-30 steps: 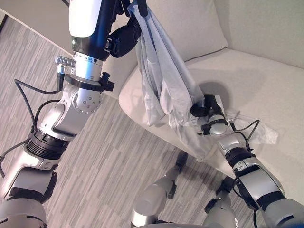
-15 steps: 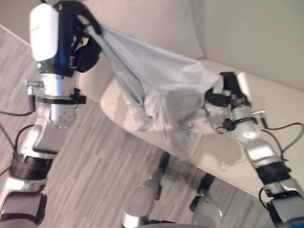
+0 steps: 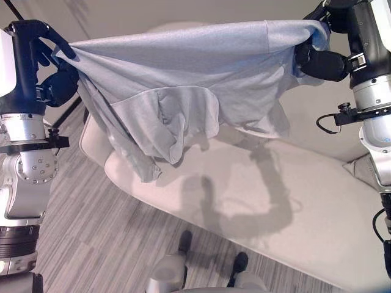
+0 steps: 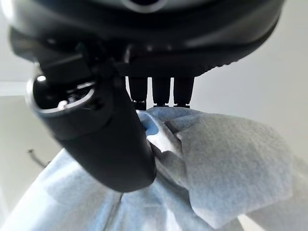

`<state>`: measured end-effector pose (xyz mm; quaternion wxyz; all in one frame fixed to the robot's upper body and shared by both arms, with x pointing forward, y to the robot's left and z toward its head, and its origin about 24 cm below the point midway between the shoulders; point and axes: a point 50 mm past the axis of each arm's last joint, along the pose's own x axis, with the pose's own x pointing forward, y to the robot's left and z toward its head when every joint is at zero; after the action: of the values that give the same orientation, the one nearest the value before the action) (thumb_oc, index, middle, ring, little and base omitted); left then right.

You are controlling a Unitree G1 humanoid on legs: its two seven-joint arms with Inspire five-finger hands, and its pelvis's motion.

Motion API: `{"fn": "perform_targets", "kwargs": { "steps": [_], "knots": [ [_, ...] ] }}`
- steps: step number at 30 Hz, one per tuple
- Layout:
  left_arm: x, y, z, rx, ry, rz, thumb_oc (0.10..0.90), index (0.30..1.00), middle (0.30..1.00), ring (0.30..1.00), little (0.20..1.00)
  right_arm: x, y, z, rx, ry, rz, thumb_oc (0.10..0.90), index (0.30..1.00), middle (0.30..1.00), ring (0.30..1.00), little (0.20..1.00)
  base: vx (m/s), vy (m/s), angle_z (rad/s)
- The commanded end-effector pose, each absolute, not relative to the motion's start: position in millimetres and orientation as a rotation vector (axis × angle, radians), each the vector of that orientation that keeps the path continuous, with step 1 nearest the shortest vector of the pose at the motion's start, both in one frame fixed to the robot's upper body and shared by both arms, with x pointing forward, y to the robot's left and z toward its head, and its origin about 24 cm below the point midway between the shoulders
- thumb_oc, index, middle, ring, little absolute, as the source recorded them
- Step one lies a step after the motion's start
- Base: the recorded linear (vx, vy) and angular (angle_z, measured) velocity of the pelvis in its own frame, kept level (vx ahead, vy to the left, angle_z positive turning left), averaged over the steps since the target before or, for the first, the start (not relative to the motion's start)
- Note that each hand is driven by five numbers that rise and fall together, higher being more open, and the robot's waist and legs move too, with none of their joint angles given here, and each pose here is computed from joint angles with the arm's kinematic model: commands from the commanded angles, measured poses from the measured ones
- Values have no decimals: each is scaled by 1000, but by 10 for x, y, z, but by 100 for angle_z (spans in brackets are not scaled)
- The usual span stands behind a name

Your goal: Hang the clothes on the sofa on the clothes rack.

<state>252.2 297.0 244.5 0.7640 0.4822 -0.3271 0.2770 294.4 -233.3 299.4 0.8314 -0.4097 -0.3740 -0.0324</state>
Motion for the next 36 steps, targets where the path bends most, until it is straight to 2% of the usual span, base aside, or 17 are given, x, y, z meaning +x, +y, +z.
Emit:
{"fn": "perform_targets", "kwargs": {
  "steps": [1, 8, 13, 14, 18, 21, 25, 27, 28, 34, 36],
  "knots": [
    [2394, 3178, 2574, 1106, -742, 694, 400, 300, 300, 300, 300, 2919, -2158, 3168, -874, -909, 7, 400, 300, 300, 300, 300, -144, 10, 3],
    [2404, 3141, 2813, 1138, -838, 707, 400, 300, 300, 300, 300, 2914, -2121, 3190, -931, -912, 27, 400, 300, 300, 300, 300, -118, 249, 31],
    [2467, 3078, 3123, 1174, -932, 706, 400, 300, 300, 300, 300, 2854, -2277, 3217, -984, -911, -67, 400, 300, 300, 300, 300, 16, 478, 47],
    [2561, 2965, 3245, 1159, -978, 669, 400, 300, 300, 300, 300, 2827, -2382, 3266, -1035, -909, -138, 400, 300, 300, 300, 300, -116, 682, 99],
    [2655, 2723, 3476, 1206, -1068, 601, 400, 300, 300, 300, 300, 2845, -2409, 3379, -953, -980, -252, 400, 300, 300, 300, 300, -67, 731, 55],
    [2723, 2681, 3484, 1206, -1059, 574, 400, 300, 300, 300, 300, 2811, -2478, 3426, -981, -980, -267, 400, 300, 300, 300, 300, -12, 374, 48],
    [2812, 2732, 3271, 1206, -958, 545, 400, 300, 300, 300, 300, 2672, -2899, 3429, -1026, -896, -387, 400, 300, 300, 300, 300, 129, 204, 60],
    [2815, 2746, 3213, 1181, -941, 541, 400, 300, 300, 300, 300, 2612, -2968, 3427, -1023, -883, -405, 400, 300, 300, 300, 300, 177, 184, 89],
    [2858, 2646, 3142, 1092, -956, 498, 400, 300, 300, 300, 300, 2587, -2956, 3479, -985, -913, -399, 400, 300, 300, 300, 300, 401, 351, 30],
    [2868, 2712, 3241, 1123, -962, 542, 400, 300, 300, 300, 300, 2510, -3005, 3440, -1015, -917, -439, 400, 300, 300, 300, 300, 299, 281, 15],
    [2870, 2604, 3298, 1093, -1011, 515, 400, 300, 300, 300, 300, 2487, -3041, 3370, -1067, -881, -451, 400, 300, 300, 300, 300, 661, 728, -13]
  ]
}}
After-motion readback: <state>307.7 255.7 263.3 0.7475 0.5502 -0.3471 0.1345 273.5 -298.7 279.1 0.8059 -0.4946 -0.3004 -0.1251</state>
